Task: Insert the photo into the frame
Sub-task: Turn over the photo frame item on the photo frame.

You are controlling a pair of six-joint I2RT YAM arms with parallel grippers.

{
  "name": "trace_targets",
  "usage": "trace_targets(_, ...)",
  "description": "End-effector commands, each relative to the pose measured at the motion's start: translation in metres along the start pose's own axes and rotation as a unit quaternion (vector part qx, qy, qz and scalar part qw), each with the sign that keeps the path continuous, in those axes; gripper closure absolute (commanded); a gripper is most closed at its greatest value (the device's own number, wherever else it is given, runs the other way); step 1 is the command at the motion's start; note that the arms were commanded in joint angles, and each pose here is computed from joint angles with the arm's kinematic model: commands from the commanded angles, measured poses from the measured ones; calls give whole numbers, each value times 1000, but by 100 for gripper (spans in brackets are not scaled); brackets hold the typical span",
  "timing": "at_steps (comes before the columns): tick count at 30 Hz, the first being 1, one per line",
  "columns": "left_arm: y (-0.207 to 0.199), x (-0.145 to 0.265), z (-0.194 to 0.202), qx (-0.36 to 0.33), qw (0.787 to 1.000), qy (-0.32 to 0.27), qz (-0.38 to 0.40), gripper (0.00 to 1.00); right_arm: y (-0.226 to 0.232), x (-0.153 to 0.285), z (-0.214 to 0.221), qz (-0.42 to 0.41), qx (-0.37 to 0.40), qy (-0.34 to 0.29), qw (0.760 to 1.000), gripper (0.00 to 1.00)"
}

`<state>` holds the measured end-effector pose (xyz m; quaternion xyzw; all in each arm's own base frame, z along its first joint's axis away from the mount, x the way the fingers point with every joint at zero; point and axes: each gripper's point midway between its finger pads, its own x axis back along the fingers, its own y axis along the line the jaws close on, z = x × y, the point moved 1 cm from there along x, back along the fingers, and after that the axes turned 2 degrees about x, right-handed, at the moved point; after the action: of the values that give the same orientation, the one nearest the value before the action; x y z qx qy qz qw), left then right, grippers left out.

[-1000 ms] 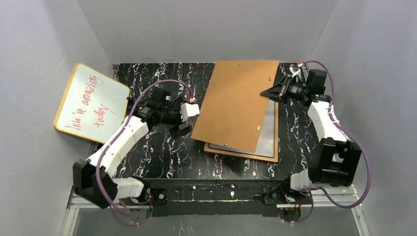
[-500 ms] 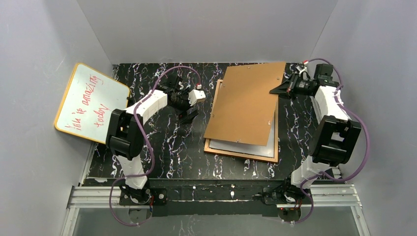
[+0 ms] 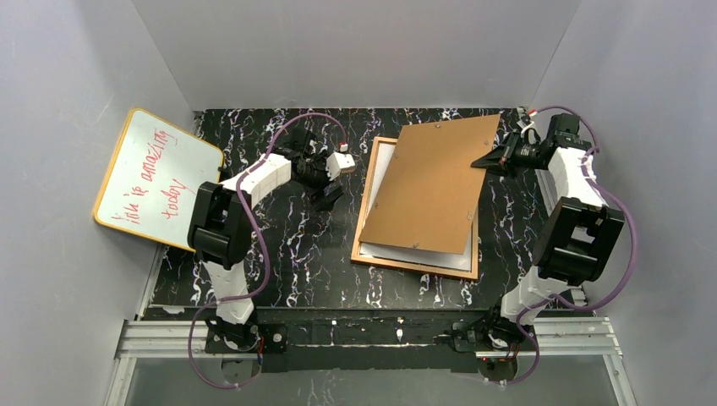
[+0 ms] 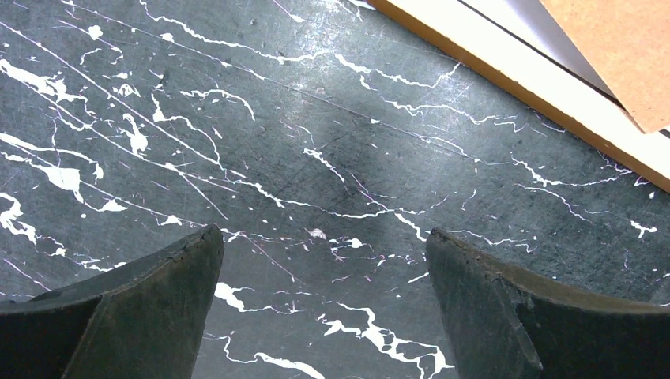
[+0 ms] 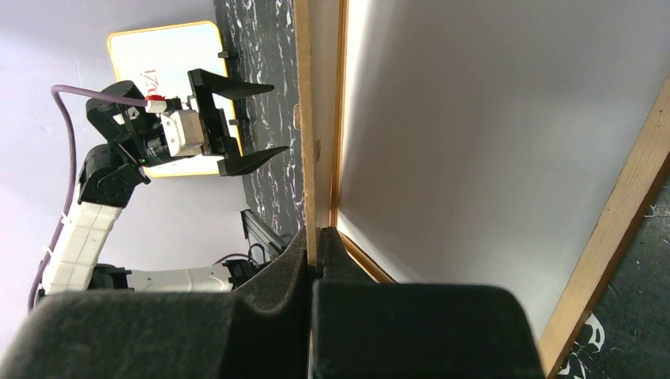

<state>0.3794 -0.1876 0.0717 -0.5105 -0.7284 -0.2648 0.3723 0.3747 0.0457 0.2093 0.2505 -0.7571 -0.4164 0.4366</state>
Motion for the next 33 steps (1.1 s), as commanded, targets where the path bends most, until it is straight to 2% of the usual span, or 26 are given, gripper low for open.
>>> trace_targets(1,1,6,-15,2,1000,-22,3,2,20,10,-10,-18,30,-4,999,99)
trace_targets(6,-4,10,-13,-8,1000,-22,1,3,18,12,-11,-3,37,-8,999,99)
trace_targets(23,-6,1,-9,0,1000,-14,10,3,29,9,4,-44,30,7,999,99)
trace_targets(33,-4,-6,-12,16,1000,-18,4,5,15,-16,21,-26,14,52,998,99)
